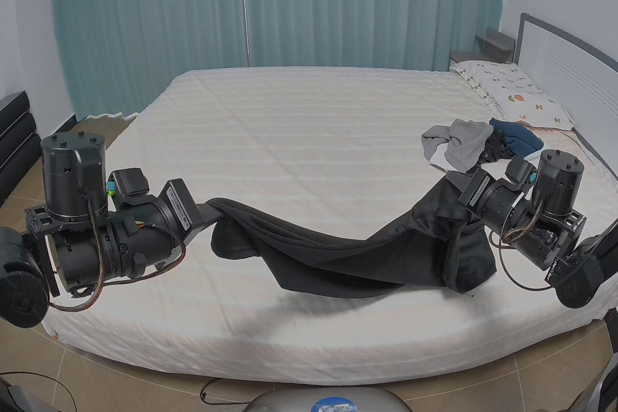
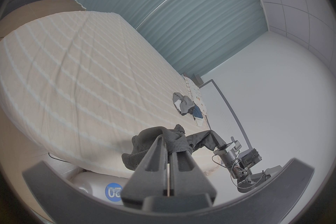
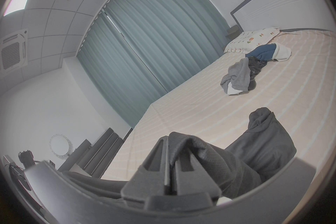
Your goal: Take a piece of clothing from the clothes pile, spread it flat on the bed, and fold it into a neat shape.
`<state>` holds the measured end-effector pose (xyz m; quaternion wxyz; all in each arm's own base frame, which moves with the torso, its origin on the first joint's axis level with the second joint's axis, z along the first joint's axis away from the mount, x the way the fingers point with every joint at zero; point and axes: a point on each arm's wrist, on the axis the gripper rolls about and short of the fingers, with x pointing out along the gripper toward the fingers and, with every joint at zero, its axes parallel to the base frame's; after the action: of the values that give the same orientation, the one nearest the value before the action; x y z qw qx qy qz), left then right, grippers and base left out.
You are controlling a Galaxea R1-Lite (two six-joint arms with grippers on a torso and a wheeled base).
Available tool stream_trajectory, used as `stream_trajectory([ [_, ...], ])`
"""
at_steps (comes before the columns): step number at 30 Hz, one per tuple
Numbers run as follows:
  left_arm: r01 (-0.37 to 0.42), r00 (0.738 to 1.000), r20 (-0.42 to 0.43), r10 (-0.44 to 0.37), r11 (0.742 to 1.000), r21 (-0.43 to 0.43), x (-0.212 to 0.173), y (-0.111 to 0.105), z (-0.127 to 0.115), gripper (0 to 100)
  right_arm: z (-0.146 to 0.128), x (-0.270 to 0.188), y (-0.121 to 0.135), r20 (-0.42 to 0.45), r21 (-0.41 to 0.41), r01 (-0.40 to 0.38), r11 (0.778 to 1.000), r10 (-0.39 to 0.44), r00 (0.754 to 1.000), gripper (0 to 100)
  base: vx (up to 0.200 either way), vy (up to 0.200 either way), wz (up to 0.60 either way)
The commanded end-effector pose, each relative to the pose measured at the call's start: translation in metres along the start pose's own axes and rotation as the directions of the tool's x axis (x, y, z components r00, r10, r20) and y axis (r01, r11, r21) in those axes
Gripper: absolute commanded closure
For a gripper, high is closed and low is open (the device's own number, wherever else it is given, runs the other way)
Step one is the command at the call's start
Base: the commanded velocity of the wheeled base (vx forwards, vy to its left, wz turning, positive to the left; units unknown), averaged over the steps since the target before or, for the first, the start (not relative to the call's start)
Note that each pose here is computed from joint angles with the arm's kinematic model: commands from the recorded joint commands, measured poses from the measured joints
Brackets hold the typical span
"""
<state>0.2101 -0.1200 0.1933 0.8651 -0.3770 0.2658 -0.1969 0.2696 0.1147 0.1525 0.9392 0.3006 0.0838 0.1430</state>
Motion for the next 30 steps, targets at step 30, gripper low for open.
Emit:
stream_trajectory([
  [30,0.034,0.946,0.319,-0.062,0.995,0.091,-0.075,-0.075,0.098,100,0.202,-0.063,0.1,0.387,-0.065,-0.044,0.997,0.066,0.92,100,-0.06,0.0,0.0],
])
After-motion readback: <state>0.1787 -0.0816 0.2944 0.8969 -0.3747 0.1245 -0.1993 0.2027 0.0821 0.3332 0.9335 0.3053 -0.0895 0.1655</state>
